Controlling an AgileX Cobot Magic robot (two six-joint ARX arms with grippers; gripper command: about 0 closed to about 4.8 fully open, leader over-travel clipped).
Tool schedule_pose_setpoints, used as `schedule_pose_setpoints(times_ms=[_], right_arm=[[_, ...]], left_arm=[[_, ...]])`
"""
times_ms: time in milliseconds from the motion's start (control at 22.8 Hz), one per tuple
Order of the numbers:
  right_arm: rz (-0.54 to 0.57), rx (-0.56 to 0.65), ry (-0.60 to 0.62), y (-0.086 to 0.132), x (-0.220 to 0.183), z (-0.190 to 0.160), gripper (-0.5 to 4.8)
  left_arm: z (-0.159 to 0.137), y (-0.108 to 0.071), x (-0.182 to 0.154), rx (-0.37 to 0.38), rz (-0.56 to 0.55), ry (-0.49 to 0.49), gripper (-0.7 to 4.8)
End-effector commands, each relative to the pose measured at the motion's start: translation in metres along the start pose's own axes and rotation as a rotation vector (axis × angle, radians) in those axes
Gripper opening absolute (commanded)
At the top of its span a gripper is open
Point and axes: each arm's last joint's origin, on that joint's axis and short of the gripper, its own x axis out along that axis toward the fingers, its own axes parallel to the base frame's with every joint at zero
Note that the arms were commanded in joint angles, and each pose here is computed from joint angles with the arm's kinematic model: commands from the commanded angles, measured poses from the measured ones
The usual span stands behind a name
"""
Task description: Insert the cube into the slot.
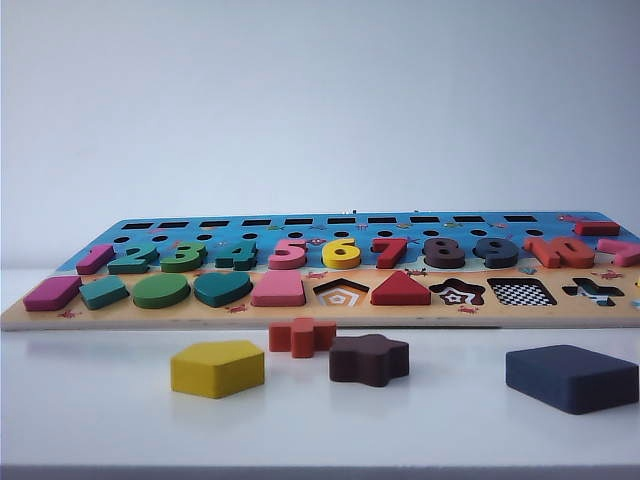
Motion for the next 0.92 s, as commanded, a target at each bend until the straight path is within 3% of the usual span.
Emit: schedule_pose_setpoints(times_ms=[44,219,526,702,921], right_arm=[[-0.005,0.003,-0.022,0.0,0.0,0.002,-0.04],[-0.005,0.003,-0.022,0.0,0.0,0.002,-0.04],[-0.005,0.003,-0.022,0.0,0.0,0.002,-0.04],[-0.005,0.003,-0.022,0.0,0.0,0.002,-0.04],[-0.005,0.004,-0.021,0.0,0.0,0.002,-0.04]], left_arm=[[0.002,0.0,0.0,-0.002,0.0,-0.013,0.07],[0.017,0.001,-0.004,-0.004,-0.014,-0.052,0.07],[0.066,-0.005,-0.008,-0.024,-0.193,-0.084,0.07],[0.092,-0.01,-0.01,-0.049,-0.307,-0.036,0.07],[0.117,-0.019,-0.017,-0.055,-0.49,0.094,0.07]])
